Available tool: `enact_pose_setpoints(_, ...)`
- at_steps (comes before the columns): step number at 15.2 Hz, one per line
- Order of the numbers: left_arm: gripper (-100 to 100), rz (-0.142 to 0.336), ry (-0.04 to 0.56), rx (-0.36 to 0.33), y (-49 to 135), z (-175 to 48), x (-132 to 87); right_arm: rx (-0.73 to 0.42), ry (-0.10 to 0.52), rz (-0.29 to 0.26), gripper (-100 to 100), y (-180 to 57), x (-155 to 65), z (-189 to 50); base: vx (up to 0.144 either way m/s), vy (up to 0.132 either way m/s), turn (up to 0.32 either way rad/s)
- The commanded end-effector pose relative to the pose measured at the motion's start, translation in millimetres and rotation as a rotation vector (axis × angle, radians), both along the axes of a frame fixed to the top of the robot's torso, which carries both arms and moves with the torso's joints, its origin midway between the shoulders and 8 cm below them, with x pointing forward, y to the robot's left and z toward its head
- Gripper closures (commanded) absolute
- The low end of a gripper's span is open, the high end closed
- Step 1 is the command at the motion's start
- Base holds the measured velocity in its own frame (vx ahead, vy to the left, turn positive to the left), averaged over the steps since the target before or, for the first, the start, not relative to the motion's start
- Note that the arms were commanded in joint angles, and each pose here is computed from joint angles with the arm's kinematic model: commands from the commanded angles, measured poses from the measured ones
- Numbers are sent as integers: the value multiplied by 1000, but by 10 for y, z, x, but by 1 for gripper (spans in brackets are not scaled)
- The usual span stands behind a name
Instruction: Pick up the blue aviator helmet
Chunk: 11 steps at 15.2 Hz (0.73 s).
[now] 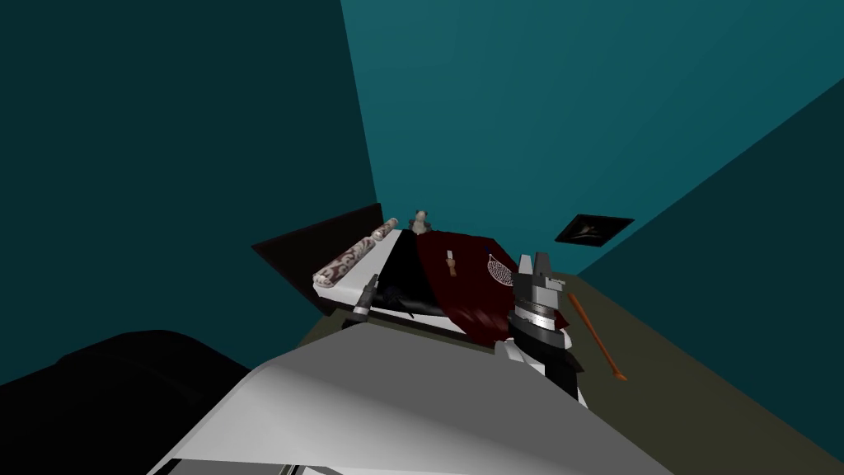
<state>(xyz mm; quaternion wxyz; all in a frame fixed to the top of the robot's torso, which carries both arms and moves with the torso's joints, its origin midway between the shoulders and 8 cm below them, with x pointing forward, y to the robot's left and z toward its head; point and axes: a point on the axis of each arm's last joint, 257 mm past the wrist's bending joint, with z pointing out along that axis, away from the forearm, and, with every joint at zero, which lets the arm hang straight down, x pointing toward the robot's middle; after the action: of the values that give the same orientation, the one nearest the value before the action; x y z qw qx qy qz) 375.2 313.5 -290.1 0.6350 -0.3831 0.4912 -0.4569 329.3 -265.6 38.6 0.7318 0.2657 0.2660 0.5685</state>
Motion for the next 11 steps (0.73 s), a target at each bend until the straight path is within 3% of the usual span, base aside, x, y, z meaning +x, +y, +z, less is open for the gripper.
enact_pose_setpoints(1, -100, 3, 24, -1, 24, -113, -39, 0, 0, 0, 0, 0, 0, 0, 8, -16, 4)
enact_pose_setpoints(11, -100, 1, 144, -2, 15, -750, -206, 0, 0, 0, 0, 0, 0, 0, 21, -29, -17)
